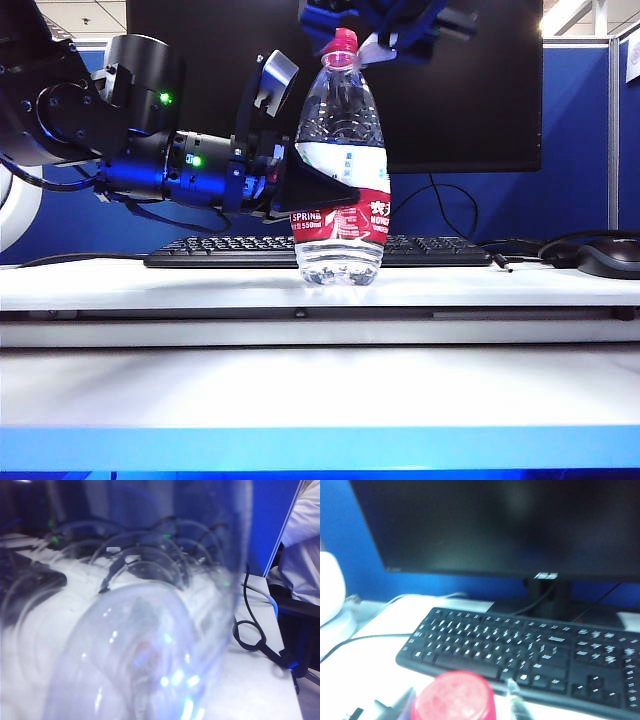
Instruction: Unscrew the cap from the plastic bottle on the table.
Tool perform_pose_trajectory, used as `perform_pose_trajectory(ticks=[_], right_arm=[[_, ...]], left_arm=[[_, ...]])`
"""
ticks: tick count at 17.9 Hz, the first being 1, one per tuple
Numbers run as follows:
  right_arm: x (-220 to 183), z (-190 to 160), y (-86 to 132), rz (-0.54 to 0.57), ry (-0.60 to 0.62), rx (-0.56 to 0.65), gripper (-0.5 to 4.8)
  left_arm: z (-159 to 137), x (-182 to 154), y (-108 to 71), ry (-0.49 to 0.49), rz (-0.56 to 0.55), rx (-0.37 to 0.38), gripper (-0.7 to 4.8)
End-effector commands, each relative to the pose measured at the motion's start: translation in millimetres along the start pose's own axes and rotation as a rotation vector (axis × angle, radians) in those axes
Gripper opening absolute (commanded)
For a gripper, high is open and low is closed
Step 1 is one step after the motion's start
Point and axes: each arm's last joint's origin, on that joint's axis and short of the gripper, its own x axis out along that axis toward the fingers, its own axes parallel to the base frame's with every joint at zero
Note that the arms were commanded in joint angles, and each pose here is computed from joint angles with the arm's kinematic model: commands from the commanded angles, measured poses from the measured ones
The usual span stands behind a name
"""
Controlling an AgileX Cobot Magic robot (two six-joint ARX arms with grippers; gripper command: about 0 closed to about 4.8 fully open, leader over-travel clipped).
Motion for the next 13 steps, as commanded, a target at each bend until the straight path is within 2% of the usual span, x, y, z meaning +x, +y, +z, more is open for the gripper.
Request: perform_pose_trajectory(ticks=[1, 7, 9, 13], right_arm=[[-0.3, 4.0, 0.6, 0.011, -0.024, 0.013, 1.33], [2.0, 17.7, 2.8, 0.025, -0.030, -0.026, 0.79], [5.0, 23.5, -1.2, 0.065, -0.016, -0.029, 0.45], [9.4, 21.9, -13.0, 0.157, 0.039, -0.041, 0.42]], left_arm=[[-0.6, -0.1, -0.6, 0.001, -0.017, -0.005, -0.03], [-0.7, -0.2, -0.6, 0.001, -0.020, -0.005, -0.03], [-0.7, -0.2, -0.6, 0.001, -0.020, -0.005, -0.03], [-0.6, -0.2, -0.6, 0.001, -0.020, -0.001, -0.03]])
